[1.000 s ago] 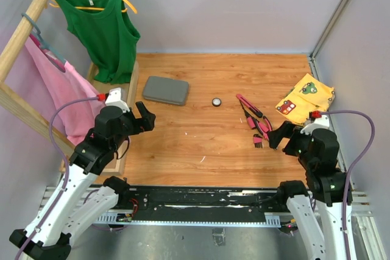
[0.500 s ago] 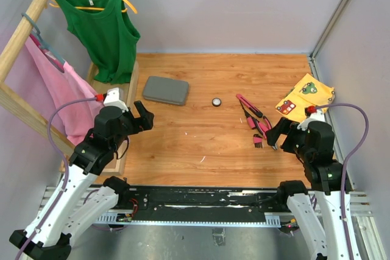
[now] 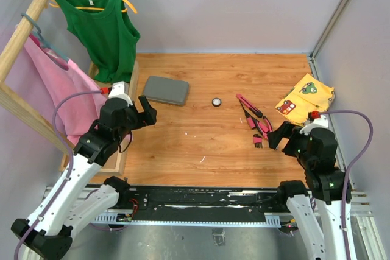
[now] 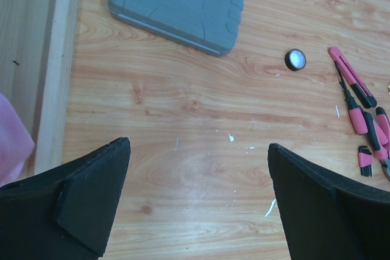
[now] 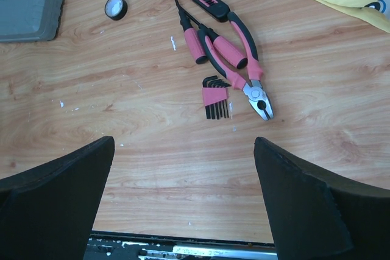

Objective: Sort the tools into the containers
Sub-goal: Move the storage box to the center of the board.

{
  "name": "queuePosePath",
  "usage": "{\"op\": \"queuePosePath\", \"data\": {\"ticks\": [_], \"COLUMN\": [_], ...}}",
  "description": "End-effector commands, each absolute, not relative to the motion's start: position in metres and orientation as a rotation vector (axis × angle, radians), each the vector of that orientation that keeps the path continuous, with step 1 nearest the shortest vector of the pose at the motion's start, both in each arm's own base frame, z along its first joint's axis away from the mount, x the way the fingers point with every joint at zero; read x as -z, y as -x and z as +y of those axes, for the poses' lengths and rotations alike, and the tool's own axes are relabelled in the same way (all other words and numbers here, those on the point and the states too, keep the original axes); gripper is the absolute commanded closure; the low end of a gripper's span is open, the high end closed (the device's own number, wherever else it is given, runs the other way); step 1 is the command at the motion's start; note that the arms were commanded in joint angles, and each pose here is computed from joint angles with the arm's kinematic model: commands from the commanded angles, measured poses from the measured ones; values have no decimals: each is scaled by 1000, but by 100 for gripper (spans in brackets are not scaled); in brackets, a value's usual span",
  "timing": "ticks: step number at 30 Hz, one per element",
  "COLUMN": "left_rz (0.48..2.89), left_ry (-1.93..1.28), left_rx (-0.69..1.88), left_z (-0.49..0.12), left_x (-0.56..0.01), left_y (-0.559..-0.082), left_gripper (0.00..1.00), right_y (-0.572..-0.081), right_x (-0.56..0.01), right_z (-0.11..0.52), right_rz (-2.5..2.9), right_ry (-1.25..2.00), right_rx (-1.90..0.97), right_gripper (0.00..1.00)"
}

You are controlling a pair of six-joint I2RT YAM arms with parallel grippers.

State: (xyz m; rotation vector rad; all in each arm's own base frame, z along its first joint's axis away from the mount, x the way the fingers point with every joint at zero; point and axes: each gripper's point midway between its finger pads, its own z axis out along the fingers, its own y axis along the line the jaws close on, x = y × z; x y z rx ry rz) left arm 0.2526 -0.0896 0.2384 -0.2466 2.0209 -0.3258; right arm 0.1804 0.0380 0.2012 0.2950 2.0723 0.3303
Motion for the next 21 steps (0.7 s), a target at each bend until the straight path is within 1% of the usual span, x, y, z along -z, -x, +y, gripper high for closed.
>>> {"op": "queuePosePath", "data": {"ticks": [1,4,9,12,21], "left_rz": [1980,1969,2022,2044,2093], "left_ry": [243,240,222,229,224], "left_rx": [396,443,487,465,344], "left_z": [-102,-114,-137,-145,-154], "left_x": [-252,-251,-230,-220,-198], "left_y": [-266,-277,-298,-312,-351], "left_gripper": [2,3,7,8,7], "right_y": [-176,-175,-173,-174,-182], "right_x": [-195,-195,-199,-197,-184], "right_z": [31,34,39,39,35], "right_rz": [2060,2052,2028,2036,2114], "right_ry": [-344,-323,-288,-286,-344], "right_rx": [-309,-326,-352,-356,-325], "right_gripper": [1,1,1,1,1]}}
